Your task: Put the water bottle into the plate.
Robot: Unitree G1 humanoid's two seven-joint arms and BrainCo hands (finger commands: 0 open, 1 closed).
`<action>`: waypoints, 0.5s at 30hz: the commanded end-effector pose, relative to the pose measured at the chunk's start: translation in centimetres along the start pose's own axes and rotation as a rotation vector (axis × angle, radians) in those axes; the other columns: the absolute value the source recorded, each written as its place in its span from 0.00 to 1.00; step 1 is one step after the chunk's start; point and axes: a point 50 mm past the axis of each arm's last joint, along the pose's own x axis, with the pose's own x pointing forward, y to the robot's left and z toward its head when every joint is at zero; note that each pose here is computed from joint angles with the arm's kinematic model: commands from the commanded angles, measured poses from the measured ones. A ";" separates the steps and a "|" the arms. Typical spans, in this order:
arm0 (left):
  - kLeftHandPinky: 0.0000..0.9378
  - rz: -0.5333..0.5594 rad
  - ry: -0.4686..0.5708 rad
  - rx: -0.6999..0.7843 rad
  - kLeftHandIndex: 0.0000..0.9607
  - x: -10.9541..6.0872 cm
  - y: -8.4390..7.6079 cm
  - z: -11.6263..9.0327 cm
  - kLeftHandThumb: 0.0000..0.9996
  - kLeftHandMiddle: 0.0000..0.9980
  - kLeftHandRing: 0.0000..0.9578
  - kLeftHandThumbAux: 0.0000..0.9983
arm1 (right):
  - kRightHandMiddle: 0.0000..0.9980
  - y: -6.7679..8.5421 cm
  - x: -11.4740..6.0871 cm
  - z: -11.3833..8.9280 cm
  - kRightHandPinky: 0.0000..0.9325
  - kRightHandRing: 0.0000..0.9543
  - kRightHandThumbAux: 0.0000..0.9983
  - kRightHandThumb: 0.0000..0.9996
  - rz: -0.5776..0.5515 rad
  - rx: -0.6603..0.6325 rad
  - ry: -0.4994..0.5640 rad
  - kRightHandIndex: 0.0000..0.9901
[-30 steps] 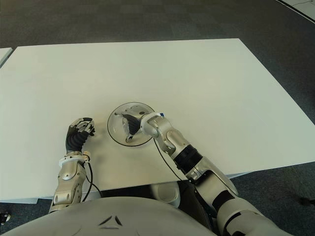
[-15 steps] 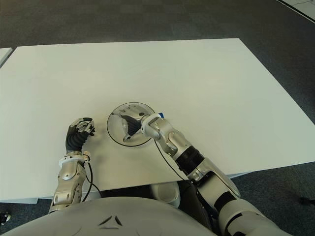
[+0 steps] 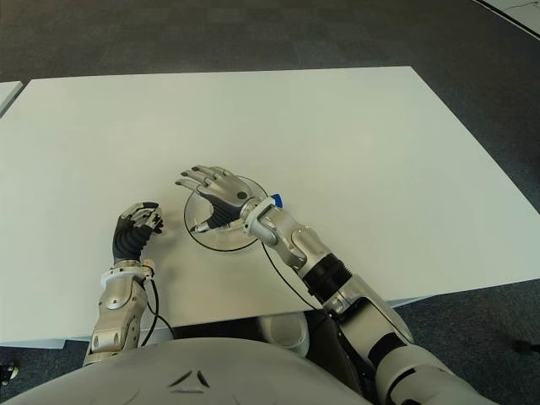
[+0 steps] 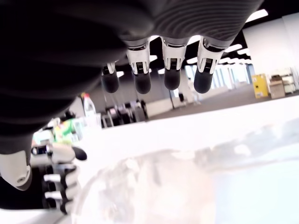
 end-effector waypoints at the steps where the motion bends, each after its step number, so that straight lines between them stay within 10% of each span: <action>1: 0.65 0.010 0.032 -0.004 0.45 -0.2 0.0 -0.4 0.71 0.64 0.66 0.72 | 0.00 -0.4 -1.0 -0.9 0.00 0.00 0.46 0.00 -0.094 0.056 -0.002 0.00; 15: 0.66 0.006 0.026 -0.005 0.45 0.0 0.1 -0.6 0.71 0.64 0.66 0.72 | 0.00 -1.1 -2.7 -3.1 0.00 0.00 0.49 0.00 -0.507 0.268 -0.050 0.00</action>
